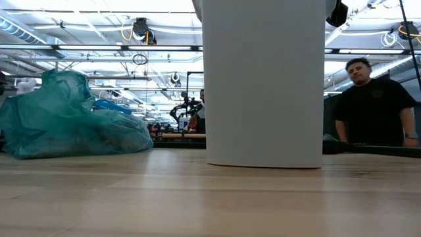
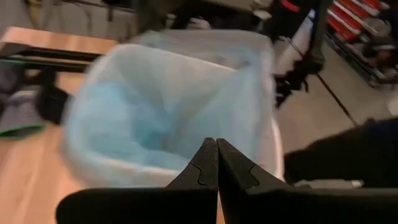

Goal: Place trash/remove bag and relplace
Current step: Insert the new blue trash bag into the trash bin

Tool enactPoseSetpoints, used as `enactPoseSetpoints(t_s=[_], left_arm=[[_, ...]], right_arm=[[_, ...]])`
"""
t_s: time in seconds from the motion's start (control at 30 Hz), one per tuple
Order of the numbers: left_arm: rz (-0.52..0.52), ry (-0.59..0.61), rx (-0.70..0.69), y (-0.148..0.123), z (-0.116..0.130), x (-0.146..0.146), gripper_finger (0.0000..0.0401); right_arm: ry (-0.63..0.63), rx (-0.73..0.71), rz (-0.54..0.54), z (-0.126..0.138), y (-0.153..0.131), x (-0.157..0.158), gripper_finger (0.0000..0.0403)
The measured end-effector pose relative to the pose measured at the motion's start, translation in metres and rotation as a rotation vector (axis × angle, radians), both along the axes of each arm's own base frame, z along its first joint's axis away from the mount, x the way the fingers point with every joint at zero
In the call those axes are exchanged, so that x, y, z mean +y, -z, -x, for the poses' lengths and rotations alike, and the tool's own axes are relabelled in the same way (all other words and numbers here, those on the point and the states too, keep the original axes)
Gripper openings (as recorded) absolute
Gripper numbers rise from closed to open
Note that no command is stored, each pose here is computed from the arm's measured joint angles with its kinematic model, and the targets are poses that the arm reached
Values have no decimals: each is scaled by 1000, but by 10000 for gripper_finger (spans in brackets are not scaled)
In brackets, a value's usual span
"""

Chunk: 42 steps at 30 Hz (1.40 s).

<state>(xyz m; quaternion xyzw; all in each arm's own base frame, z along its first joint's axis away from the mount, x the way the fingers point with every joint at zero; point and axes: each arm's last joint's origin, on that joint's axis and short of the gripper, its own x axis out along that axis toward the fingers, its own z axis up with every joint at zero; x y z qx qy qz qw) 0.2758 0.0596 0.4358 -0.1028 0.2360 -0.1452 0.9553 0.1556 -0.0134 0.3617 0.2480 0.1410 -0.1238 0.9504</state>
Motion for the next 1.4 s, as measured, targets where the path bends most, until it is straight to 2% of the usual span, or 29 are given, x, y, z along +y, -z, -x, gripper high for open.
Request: enactPoseSetpoints(t_s=[0.13,0.43,0.63,0.9,1.23,1.4], left_arm=[[-9,-2,22,4,-10,-14,0],[-25,5,55,20,-35,-24,0],[27,56,82,25,-40,-31,0],[149,142,132,26,-38,-41,0],[272,236,196,28,-37,-52,0],[294,264,214,29,-36,-57,0]], right_arm=[[-3,-5,-3,-7,1,0,0],[-31,-31,-14,-16,0,4,0],[-58,-28,-39,-18,1,11,0],[-91,-23,-66,-20,2,19,0],[-182,-27,-108,-21,2,37,0],[-234,-59,-105,-23,0,46,0]])
